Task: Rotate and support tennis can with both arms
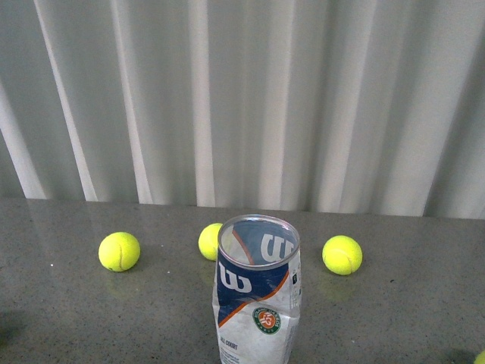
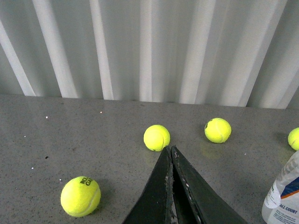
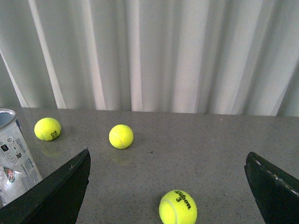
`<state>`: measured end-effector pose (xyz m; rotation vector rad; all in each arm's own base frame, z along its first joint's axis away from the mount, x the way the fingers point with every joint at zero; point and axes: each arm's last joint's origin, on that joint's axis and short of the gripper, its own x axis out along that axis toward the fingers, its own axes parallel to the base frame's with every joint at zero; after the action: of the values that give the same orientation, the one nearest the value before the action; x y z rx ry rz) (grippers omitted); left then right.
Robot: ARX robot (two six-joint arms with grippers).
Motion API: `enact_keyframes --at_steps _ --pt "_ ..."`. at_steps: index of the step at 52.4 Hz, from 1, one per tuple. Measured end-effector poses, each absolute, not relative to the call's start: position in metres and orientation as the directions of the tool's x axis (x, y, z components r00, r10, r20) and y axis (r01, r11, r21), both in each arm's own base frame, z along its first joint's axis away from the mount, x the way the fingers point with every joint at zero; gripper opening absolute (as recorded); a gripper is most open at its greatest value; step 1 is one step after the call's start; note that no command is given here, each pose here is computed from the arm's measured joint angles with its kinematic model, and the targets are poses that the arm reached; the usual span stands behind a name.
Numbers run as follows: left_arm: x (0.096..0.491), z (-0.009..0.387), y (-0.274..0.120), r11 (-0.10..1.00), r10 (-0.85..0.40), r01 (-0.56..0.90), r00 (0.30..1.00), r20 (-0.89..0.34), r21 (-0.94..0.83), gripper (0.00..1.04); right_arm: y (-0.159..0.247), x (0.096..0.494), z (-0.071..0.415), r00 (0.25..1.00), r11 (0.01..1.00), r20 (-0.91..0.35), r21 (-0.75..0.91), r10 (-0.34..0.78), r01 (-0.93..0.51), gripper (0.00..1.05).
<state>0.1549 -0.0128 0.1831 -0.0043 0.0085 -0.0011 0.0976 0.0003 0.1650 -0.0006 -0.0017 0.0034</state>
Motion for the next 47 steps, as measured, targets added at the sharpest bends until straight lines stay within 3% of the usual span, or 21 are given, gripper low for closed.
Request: enact_keyframes --at_steps 47 --pt "0.119 0.175 0.000 1.000 -0.002 0.002 1.000 0.027 -0.004 0.04 0.000 0.098 0.165 1.000 1.000 0.002 -0.001 0.003 -0.003 0.98"
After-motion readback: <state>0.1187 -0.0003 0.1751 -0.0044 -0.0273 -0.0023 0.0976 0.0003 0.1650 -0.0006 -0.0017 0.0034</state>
